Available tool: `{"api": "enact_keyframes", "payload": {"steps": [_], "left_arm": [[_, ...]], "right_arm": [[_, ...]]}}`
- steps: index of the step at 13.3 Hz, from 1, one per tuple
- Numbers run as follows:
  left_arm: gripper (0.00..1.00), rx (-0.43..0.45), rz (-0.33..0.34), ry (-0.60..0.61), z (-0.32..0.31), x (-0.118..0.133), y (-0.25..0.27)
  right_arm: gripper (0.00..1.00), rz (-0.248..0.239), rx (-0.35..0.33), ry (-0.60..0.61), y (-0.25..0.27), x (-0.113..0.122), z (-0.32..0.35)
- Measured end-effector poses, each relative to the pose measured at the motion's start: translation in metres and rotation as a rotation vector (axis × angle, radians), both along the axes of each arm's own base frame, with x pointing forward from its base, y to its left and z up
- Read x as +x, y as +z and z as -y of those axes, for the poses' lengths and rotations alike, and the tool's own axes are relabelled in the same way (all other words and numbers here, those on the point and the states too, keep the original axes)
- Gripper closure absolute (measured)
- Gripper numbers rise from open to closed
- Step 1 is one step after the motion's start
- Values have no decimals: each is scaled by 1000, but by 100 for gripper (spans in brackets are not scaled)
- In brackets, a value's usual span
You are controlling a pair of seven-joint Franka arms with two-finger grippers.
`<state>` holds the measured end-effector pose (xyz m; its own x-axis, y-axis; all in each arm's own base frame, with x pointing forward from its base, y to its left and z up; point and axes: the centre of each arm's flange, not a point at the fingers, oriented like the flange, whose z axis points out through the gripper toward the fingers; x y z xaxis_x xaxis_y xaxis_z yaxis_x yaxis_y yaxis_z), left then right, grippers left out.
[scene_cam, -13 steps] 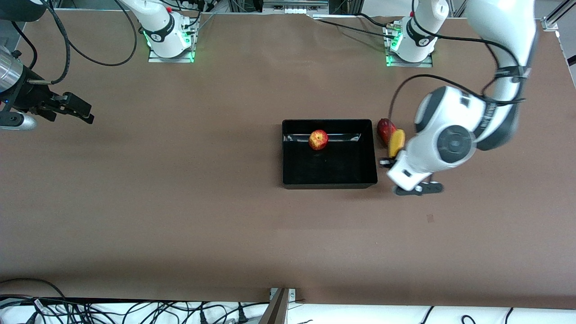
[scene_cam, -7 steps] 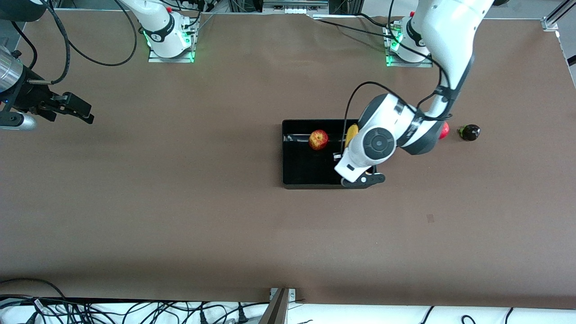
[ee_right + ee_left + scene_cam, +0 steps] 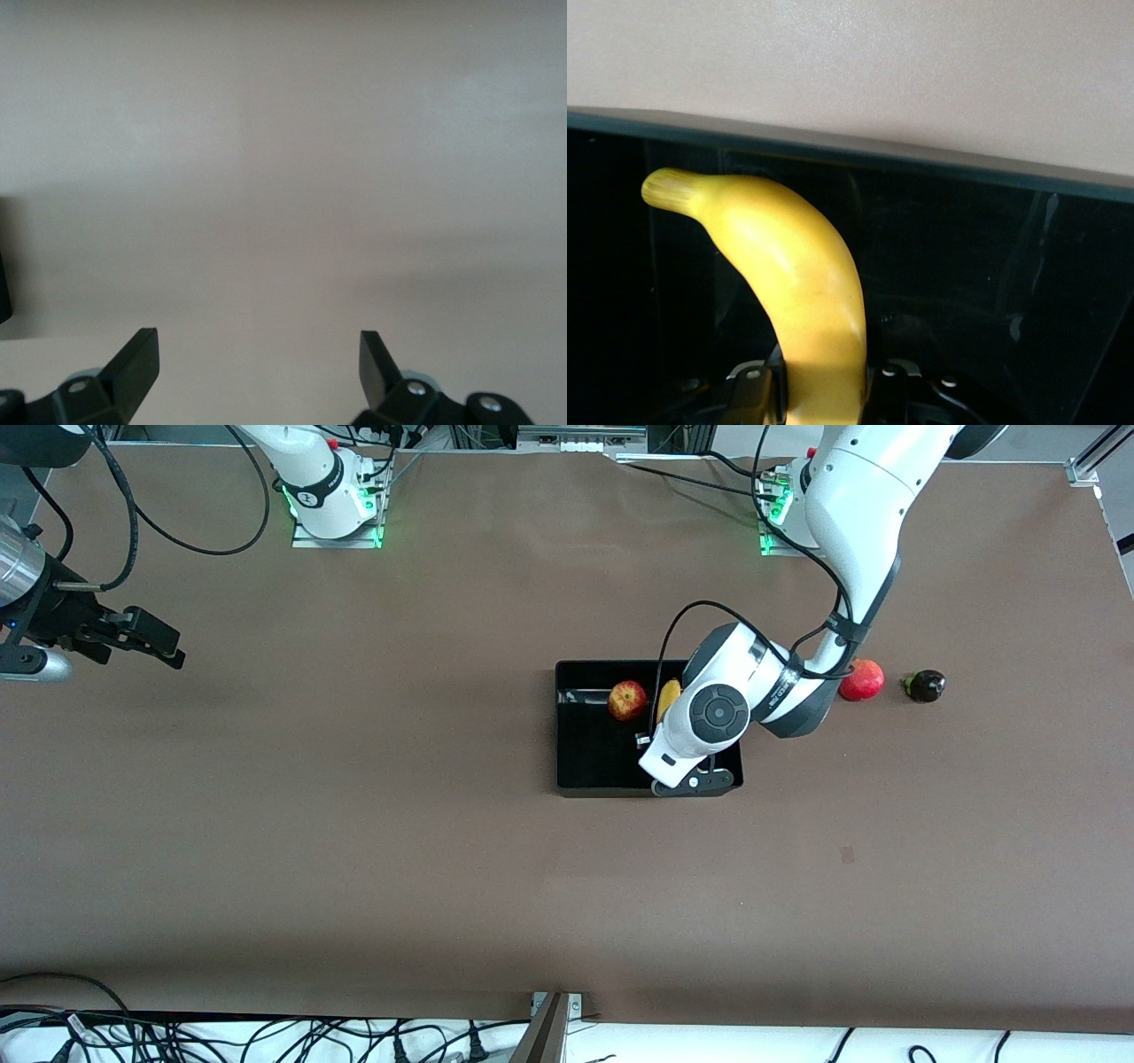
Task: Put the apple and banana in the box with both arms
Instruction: 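Lower the banana into the box and open the left gripper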
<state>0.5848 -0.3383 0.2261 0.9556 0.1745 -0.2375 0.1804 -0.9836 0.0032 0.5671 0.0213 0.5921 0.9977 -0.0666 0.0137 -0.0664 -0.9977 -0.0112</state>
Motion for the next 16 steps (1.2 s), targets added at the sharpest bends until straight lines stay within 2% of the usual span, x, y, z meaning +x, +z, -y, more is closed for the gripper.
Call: {"api": "enact_keyframes", "payload": {"steps": [7, 9, 12, 14, 16], "left_arm": [[66, 2, -8, 0, -1, -1, -33], [51, 5, -2, -3, -2, 0, -34], [22, 25, -2, 0, -6, 3, -28], [1, 55, -19, 9, -16, 9, 13], [0, 87, -2, 39, -43, 17, 100]], "right_arm": [[0, 0, 0, 0, 0, 0, 0], [0, 0, 0, 0, 0, 0, 0], [0, 0, 0, 0, 0, 0, 0], [0, 0, 0, 0, 0, 0, 0], [0, 0, 0, 0, 0, 0, 0]]}}
